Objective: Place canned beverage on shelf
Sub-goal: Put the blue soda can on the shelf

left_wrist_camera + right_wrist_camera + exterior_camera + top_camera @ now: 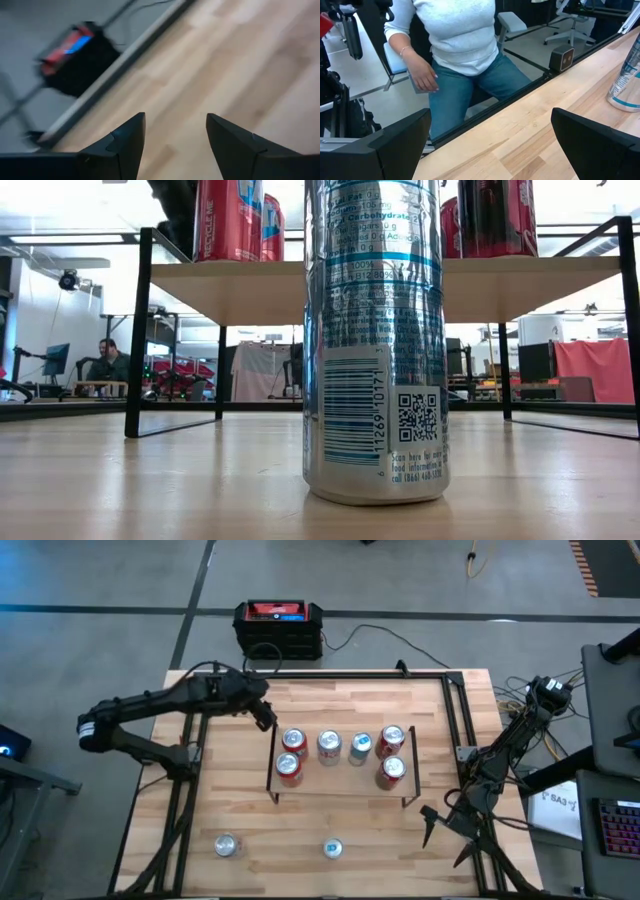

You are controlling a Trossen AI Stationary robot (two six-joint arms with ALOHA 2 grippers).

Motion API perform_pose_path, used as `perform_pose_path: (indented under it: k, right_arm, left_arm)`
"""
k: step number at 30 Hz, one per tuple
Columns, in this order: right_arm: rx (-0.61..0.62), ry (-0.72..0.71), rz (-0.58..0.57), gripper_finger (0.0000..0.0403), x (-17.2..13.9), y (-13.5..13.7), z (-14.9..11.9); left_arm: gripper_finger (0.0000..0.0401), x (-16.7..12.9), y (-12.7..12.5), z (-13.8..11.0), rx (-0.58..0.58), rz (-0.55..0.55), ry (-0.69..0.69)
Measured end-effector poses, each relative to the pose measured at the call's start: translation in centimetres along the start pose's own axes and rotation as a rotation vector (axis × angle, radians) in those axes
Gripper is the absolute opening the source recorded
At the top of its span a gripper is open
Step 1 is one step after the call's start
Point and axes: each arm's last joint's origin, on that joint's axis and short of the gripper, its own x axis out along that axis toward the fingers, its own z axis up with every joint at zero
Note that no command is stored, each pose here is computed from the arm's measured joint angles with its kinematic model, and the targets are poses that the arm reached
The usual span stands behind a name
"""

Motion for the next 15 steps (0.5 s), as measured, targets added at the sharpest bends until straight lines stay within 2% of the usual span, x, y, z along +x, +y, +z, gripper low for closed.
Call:
perform_pose_path:
  k: [4, 7, 12, 15]
  right_arm:
    - [-0.001, 0.000, 0.000, 0.0400, 0.0, 0.0, 0.0]
    - [-0.001, 0.000, 0.000, 0.0400, 0.0, 0.0, 0.0]
    - [-0.001, 0.000, 0.000, 0.0400, 0.0, 0.0, 0.0]
    - [0.000, 0.000, 0.000, 0.0400, 0.0, 0.0, 0.0]
  left_arm:
    - [0.0195, -1.1, 1.0, -0.2, 0.001, 0.163, 0.018]
    - [0.0195, -2.2, 1.9, -1.1, -0.045, 0.216, 0.067]
    - [0.0195, -3.5, 2.4, -4.3, -0.134, 0.216, 0.212]
    - [0.0195, -4.1, 1.9, -6.4, -0.173, 0.140, 0.277]
